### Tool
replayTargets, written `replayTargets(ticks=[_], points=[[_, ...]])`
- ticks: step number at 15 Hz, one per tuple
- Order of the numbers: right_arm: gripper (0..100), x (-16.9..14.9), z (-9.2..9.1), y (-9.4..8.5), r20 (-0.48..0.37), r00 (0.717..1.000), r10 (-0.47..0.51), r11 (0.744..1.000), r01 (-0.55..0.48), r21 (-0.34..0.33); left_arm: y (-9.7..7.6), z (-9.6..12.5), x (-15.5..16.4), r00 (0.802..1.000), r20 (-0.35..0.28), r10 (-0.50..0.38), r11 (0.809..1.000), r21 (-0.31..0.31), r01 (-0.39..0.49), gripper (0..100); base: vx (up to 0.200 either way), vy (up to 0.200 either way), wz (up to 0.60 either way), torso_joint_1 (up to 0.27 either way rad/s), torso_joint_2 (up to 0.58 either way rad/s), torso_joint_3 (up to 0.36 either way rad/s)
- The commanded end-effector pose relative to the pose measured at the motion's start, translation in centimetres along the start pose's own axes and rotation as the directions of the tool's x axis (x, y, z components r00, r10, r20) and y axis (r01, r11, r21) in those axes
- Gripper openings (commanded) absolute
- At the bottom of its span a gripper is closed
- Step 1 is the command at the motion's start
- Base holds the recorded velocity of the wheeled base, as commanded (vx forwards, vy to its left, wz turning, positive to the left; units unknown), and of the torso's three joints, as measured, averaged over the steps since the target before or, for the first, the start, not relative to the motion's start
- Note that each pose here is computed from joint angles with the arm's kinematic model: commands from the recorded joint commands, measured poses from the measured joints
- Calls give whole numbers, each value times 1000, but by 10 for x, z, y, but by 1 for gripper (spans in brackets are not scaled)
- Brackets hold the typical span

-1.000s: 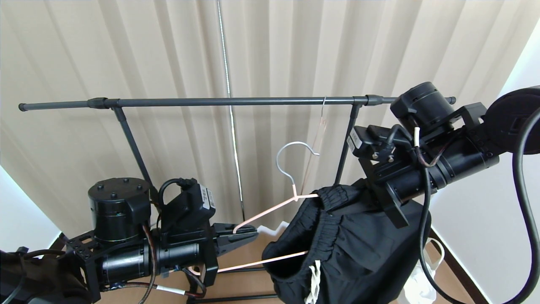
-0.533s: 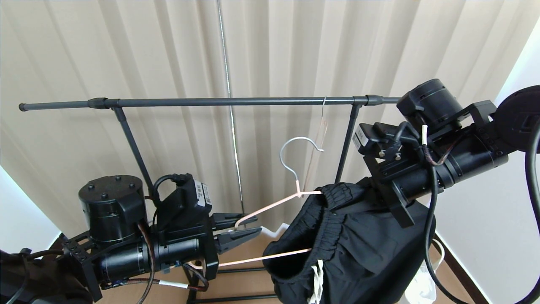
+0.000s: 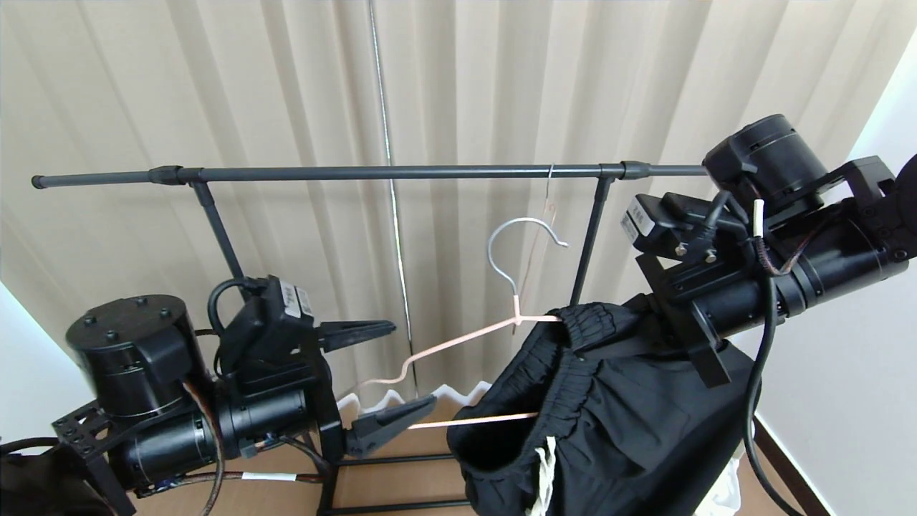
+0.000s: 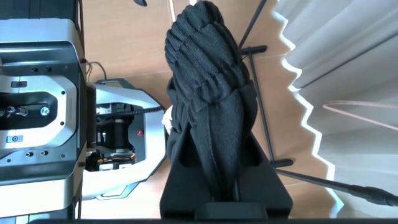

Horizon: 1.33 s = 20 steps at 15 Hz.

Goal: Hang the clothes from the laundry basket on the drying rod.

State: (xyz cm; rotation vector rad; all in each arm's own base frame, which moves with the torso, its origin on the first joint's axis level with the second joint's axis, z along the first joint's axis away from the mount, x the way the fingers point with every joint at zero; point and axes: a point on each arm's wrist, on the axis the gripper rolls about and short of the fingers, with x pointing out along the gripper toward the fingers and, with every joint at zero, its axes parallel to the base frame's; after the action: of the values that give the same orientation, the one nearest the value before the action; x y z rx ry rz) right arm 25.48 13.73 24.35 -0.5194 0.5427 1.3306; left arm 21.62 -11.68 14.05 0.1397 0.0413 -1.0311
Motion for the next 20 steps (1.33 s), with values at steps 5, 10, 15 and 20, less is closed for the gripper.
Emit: replayTargets(ticks=[5, 10, 15, 20], points=[[0, -26, 13, 7, -71, 970, -231, 973, 229, -36, 1, 5, -35, 976, -133, 175, 931, -300, -208, 100, 0, 0, 0, 0, 0, 0], [0, -40, 23, 24, -44, 923, -381, 920, 375, -114, -16, -15, -8, 945, -324, 38, 850, -487, -201, 100, 0, 0, 0, 0, 0, 0], [0, -37, 18, 31, 20, 887, -462, 875, 459, -157, -21, -40, 44, 898, -438, 43, 794, -531, -297, 100, 0, 0, 0, 0, 0, 0], [0, -37, 17, 46, 54, 880, -472, 862, 473, -183, -12, -30, 75, 919, -390, 62, 786, -548, -286, 100, 0, 0, 0, 0, 0, 0]])
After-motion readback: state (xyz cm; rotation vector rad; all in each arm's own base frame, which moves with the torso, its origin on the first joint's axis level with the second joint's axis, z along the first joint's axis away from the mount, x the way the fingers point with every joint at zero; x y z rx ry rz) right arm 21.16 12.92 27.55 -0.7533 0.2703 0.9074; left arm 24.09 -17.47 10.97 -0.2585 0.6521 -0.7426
